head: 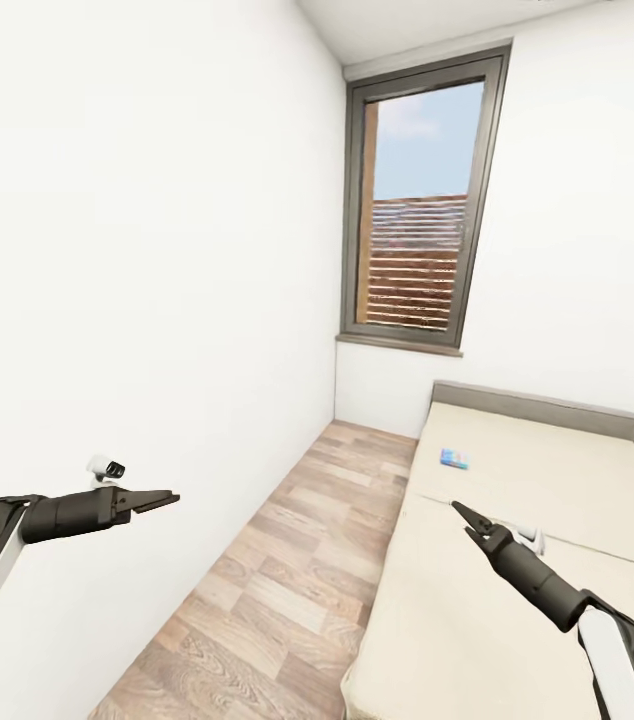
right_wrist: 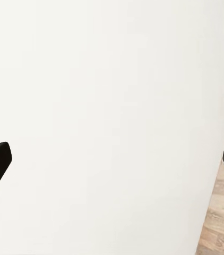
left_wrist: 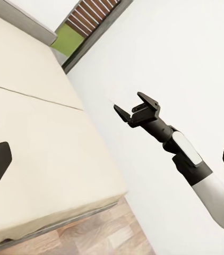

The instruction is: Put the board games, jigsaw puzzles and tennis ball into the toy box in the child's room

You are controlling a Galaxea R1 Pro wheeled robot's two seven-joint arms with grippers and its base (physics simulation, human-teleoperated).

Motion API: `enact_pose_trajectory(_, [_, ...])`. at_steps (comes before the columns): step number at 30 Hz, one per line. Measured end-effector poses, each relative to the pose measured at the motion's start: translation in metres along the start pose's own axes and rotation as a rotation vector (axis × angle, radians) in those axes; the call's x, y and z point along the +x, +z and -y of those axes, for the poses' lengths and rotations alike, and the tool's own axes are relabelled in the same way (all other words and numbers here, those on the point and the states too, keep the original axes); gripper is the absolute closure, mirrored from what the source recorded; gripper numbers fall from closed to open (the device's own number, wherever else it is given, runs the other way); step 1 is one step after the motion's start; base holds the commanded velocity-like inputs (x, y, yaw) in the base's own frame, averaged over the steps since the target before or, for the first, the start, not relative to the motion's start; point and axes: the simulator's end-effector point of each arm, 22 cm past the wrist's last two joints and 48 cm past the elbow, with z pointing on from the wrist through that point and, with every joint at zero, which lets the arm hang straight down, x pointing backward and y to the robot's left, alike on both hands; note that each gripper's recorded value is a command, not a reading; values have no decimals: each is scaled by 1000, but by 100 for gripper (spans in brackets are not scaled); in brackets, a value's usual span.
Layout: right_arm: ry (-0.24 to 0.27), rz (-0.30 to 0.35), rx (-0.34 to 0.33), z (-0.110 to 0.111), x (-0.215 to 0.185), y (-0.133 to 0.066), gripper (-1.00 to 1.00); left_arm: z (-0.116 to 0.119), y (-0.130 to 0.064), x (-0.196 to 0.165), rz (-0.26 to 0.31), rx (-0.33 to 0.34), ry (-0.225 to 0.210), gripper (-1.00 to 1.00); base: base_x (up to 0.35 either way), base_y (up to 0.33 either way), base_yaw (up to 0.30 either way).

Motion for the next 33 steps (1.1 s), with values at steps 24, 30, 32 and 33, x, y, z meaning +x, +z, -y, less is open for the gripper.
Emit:
enact_pose_trajectory(24, [2,0,1,0,1,0,-100,-1,0,0,-1,-1,-1,-100,0,0,-276])
enact_pose_trajectory(30, [3,0,0,0,1,0,-100,-1,0,0,-1,-1,-2,-100,0,0,-280])
enact_pose_trajectory(32, [3,0,0,0,1,1,-100,-1,0,0,-1,-2,-2,-100,0,0,-280])
enact_pose_trajectory(33, [3,0,0,0,1,1,-100,-1,0,0,-2,-2,-2,-100,5,0,-280])
